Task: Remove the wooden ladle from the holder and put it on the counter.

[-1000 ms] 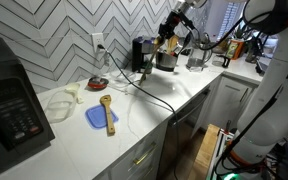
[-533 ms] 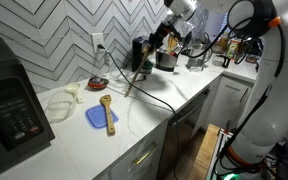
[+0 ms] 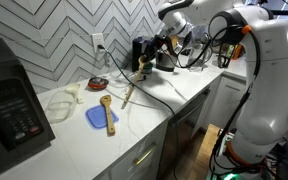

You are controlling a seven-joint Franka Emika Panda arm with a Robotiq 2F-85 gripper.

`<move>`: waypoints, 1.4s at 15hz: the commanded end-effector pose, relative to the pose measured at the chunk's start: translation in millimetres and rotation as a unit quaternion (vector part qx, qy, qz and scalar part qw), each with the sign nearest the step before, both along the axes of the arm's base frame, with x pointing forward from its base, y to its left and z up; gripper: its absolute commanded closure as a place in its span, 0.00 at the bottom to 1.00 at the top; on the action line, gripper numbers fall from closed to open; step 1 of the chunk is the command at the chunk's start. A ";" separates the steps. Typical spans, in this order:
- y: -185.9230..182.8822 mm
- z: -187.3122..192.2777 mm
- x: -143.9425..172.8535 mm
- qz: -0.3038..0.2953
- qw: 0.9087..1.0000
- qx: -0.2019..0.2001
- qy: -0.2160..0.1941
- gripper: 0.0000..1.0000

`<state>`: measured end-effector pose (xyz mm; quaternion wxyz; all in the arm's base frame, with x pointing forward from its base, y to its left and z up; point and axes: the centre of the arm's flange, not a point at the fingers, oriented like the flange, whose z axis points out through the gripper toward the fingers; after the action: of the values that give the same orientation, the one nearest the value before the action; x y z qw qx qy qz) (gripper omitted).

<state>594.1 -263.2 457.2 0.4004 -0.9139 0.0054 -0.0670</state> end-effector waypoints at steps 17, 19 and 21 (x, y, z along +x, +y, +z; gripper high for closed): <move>4.5 -4.5 -55.8 -0.143 0.986 -0.087 0.014 0.19; -2.2 23.1 -85.1 -0.146 0.979 -0.142 0.014 0.04; -7.3 57.0 -116.6 -0.140 0.975 -0.170 -0.019 0.00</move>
<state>539.7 -280.8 475.9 0.2705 -0.9479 0.1226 -0.1154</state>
